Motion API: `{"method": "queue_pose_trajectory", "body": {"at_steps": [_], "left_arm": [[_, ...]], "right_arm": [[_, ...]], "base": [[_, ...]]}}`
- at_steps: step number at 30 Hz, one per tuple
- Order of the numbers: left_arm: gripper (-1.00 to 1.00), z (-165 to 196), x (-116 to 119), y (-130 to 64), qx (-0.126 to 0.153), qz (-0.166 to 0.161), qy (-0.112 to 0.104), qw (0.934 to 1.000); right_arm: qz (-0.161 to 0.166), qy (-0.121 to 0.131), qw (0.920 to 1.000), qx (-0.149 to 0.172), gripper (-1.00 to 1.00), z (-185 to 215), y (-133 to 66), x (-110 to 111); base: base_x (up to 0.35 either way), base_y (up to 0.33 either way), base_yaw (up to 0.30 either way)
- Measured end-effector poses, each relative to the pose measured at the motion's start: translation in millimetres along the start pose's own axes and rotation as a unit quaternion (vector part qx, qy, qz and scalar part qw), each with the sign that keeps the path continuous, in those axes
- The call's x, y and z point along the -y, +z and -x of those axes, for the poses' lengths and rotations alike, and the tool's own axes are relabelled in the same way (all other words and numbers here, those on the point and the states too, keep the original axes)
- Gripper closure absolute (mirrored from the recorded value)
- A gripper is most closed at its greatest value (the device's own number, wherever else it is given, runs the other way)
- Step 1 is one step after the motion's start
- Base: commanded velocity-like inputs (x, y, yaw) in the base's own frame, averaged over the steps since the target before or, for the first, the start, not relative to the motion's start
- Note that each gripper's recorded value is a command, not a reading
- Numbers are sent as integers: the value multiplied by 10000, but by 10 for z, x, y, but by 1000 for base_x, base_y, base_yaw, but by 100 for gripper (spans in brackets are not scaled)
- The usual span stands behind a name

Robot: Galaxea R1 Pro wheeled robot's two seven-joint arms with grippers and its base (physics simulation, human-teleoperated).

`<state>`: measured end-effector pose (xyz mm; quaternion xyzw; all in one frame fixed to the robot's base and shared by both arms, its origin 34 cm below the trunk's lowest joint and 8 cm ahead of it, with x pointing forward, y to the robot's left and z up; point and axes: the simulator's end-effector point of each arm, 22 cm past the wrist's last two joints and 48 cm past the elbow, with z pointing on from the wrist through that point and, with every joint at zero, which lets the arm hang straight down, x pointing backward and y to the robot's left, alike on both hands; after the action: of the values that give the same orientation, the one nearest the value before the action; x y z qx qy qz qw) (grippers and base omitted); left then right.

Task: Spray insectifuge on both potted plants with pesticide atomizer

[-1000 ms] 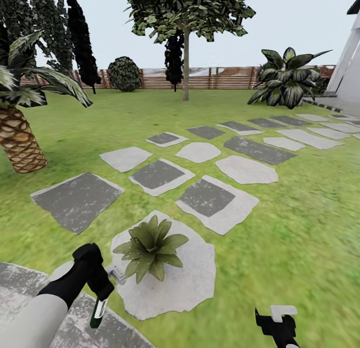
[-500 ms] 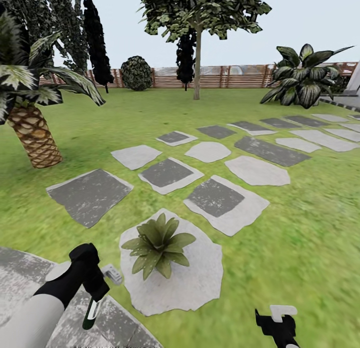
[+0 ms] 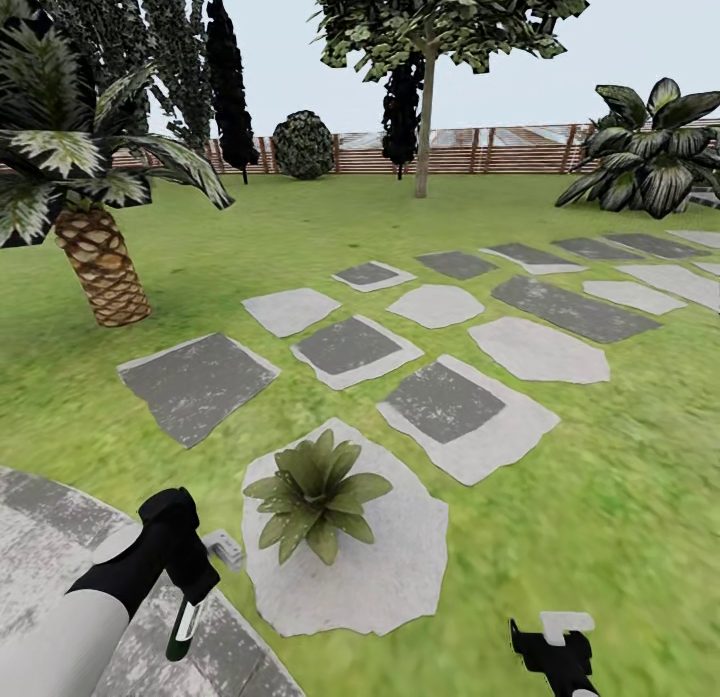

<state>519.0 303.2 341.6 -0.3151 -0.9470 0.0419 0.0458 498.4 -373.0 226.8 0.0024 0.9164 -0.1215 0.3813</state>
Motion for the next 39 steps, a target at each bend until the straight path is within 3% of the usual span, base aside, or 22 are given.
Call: {"method": "queue_pose_trajectory", "body": {"at_steps": [18, 28, 39], "left_arm": [[100, 15, -10, -14, 18, 7, -26, 10000], [100, 10, -18, -19, 35, -3, -64, 10000], [100, 10, -20, -24, 43, -8, -78, 10000]], "right_arm": [[0, -5, 10000, -4, -100, -4, 0, 2], [-2, 4, 10000, 2, -100, 3, 0, -6], [-3, 7, 10000, 4, -100, 4, -2, -5]], "base": [[49, -253, 3], [-78, -253, 244], [213, -183, 113]]}}
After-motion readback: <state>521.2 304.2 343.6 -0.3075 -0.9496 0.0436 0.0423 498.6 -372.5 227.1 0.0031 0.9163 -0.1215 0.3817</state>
